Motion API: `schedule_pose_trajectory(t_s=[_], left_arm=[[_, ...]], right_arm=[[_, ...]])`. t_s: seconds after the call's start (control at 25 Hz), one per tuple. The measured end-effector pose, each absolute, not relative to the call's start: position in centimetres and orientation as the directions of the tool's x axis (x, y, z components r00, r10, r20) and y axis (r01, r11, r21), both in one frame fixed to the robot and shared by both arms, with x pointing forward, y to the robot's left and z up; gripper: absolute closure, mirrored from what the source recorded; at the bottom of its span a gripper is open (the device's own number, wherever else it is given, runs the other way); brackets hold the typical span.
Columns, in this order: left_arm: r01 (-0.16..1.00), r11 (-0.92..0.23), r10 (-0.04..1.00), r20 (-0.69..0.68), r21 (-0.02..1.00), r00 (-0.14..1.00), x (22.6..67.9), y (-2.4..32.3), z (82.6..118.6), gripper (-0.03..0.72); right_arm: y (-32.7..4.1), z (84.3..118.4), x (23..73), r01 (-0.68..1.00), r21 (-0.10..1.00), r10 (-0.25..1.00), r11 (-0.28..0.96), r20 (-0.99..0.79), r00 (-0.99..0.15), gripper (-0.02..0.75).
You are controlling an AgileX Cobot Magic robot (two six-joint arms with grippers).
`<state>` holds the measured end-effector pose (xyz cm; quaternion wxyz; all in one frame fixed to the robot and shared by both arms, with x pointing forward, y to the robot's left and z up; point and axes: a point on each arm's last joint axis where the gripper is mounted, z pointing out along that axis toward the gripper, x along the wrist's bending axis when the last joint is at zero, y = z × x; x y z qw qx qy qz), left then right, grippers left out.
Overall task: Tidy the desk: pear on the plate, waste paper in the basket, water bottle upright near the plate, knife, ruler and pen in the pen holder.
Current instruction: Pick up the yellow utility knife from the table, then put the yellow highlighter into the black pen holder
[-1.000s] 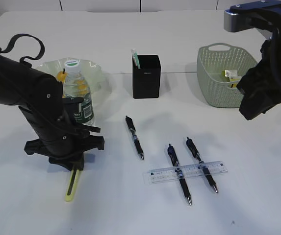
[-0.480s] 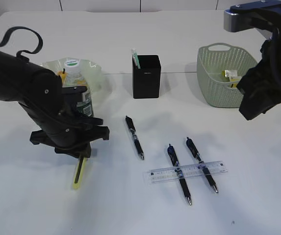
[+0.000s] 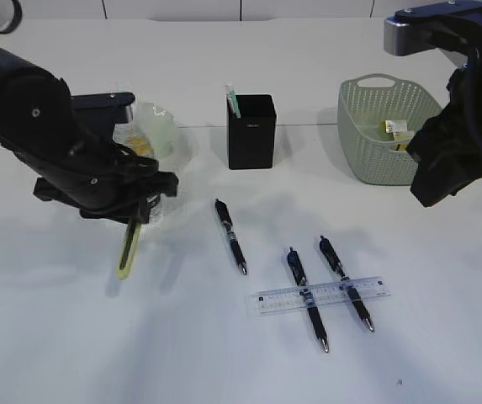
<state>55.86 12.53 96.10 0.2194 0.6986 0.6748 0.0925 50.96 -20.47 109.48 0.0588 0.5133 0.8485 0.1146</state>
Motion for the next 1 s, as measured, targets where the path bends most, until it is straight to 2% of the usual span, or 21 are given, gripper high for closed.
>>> schedule_pose_trajectory(t_s=[0.16,0.52,1.0], left_arm=[[0.87,0.004,0.979,-0.179,0.493,0.097,55.4,12.8,98.6,0.577],[0.784,-0.092,0.967,-0.132,0.614,0.217,53.9,12.3,102.5,0.577],[0.744,-0.232,0.948,-0.026,0.627,0.317,53.7,12.5,102.9,0.577]], right_arm=[[-20.5,109.5,51.0,0.858,0.255,0.885,0.447,0.018,-0.466,0.485],[-20.5,109.5,51.0,0.858,0.255,0.885,0.447,0.018,-0.466,0.486],[-20.5,109.5,51.0,0.858,0.255,0.885,0.447,0.018,-0.466,0.486]])
